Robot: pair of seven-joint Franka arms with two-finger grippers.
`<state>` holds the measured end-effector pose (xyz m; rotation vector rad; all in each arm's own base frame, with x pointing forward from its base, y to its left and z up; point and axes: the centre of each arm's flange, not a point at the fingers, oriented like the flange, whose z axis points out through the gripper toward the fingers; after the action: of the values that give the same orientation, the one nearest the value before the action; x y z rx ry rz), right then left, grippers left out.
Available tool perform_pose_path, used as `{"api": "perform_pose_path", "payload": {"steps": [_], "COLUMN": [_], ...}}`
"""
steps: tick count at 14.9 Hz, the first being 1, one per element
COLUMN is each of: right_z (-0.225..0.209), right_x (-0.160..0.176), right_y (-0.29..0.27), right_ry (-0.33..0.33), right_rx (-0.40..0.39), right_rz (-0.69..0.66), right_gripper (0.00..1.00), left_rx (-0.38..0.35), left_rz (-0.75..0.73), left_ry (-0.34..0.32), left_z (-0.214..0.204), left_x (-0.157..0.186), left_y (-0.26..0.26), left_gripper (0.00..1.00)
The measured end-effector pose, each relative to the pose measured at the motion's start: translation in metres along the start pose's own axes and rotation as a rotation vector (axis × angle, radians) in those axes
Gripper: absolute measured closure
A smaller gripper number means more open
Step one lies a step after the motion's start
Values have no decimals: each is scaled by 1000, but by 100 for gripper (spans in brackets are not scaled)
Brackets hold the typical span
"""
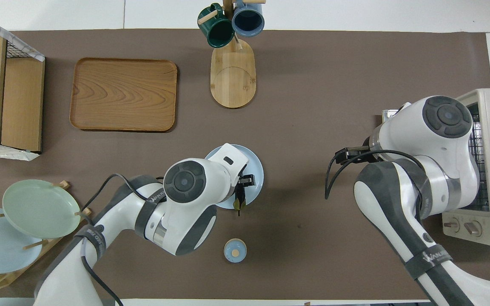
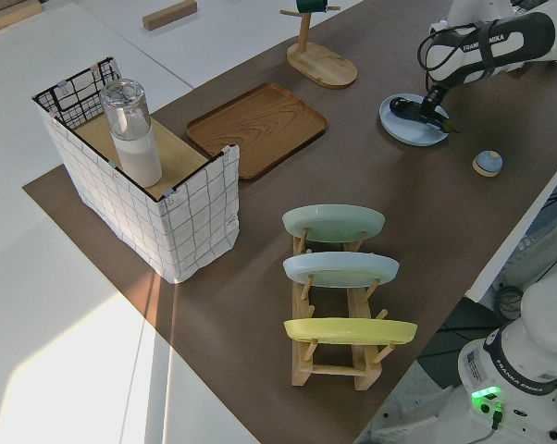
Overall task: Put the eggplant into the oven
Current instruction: 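Lower the eggplant onto the blue plate with the left gripper, then grasp the plate rim with the right gripper while the left gripper withdraws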
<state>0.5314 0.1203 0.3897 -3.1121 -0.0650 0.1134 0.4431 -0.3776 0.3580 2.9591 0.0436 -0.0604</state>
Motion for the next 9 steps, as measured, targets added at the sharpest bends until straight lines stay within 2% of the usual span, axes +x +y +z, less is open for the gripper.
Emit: {"api": "perform_pose_path", "payload": {"steps": [1, 2, 5, 9], "right_z": [-2, -4, -10, -32], "right_x": [1, 1, -5, -24], "right_y": [-10, -22, -86, -235], "right_ry": [14, 31, 90, 156], "right_rx": [32, 58, 94, 98], "right_rz": [2, -3, -64, -86], "right_gripper": [0, 0, 0, 0], "left_rx": [10, 12, -4, -12], "left_rz": [5, 7, -6, 45], "left_ry": [-28, -47, -41, -13], "left_z": [-28, -60, -142, -209], "left_x": [20, 41, 82, 99], "left_y": [-12, -28, -90, -190], "left_gripper": [2, 0, 0, 0]}}
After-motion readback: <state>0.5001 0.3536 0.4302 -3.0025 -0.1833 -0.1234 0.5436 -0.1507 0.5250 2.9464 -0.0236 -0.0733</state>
